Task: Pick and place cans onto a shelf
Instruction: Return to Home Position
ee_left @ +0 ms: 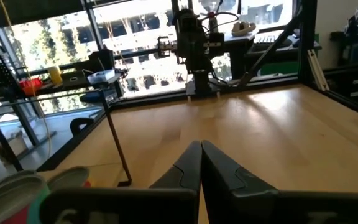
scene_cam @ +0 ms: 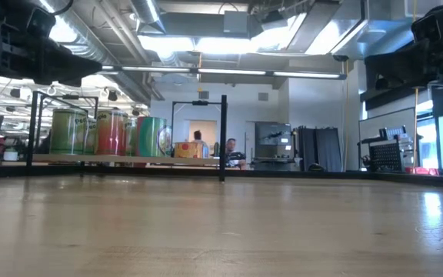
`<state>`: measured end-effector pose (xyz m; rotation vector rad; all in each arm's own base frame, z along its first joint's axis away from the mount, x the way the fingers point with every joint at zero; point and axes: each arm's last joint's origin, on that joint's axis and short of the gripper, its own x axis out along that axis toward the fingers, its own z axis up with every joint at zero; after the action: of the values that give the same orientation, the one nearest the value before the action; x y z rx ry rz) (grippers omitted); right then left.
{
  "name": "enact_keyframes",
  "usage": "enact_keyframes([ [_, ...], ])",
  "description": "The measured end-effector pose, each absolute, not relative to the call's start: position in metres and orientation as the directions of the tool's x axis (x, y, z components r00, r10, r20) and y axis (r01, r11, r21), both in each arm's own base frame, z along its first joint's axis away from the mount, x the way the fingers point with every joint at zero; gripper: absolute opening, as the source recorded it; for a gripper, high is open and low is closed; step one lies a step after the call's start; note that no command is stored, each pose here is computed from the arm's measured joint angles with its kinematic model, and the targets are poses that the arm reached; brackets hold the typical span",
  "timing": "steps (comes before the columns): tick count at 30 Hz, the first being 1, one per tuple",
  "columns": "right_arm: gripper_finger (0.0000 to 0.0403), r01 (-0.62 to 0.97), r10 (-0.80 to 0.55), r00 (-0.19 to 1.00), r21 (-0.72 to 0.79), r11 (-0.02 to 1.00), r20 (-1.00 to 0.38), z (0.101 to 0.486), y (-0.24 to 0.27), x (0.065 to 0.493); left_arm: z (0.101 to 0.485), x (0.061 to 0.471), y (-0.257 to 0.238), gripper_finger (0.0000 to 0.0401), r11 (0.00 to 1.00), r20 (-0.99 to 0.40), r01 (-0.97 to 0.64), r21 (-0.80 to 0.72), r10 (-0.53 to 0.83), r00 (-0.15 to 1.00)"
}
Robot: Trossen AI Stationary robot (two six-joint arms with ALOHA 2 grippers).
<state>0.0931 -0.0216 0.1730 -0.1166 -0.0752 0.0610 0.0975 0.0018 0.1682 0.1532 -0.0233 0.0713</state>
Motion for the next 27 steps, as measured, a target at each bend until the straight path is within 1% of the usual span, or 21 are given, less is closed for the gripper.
enact_keyframes([
  [3,0.0002,-0.056,0.065,0.995,-0.119,0.991,0.072,0.1730,-0.0216,0.0931,0.1683,0.0975,0.0013,0.0000,0.985,0.030,-0.056,0.166,0.052,0.998],
  [6,0.0003,-0.056,0.065,0.995,-0.117,0.992,0.072,0.1731,-0.0216,0.0931,0.1685,0.0975,0.0017,0.0000,0.982,0.032,-0.067,0.175,0.062,0.998],
  [11,0.0015,-0.059,0.064,0.995,-0.063,0.996,0.072,0.1731,-0.0216,0.0931,0.1680,0.0975,0.0021,0.0000,0.986,0.026,-0.083,0.145,0.080,0.996],
  [13,0.0020,-0.059,0.064,0.995,-0.060,0.996,0.072,0.1731,-0.0216,0.0931,0.1680,0.0975,0.0023,0.0000,0.980,0.026,-0.086,0.178,0.083,0.996],
  [15,0.0021,-0.062,0.064,0.995,-0.034,0.998,0.072,0.1731,-0.0216,0.0931,0.1680,0.0975,0.0023,0.0000,0.972,0.026,-0.087,0.218,0.084,0.996],
  [27,0.0018,-0.061,0.063,0.995,-0.036,0.997,0.072,0.1731,-0.0216,0.0931,0.1680,0.0975,0.0023,0.0000,0.974,0.026,-0.088,0.211,0.085,0.996],
])
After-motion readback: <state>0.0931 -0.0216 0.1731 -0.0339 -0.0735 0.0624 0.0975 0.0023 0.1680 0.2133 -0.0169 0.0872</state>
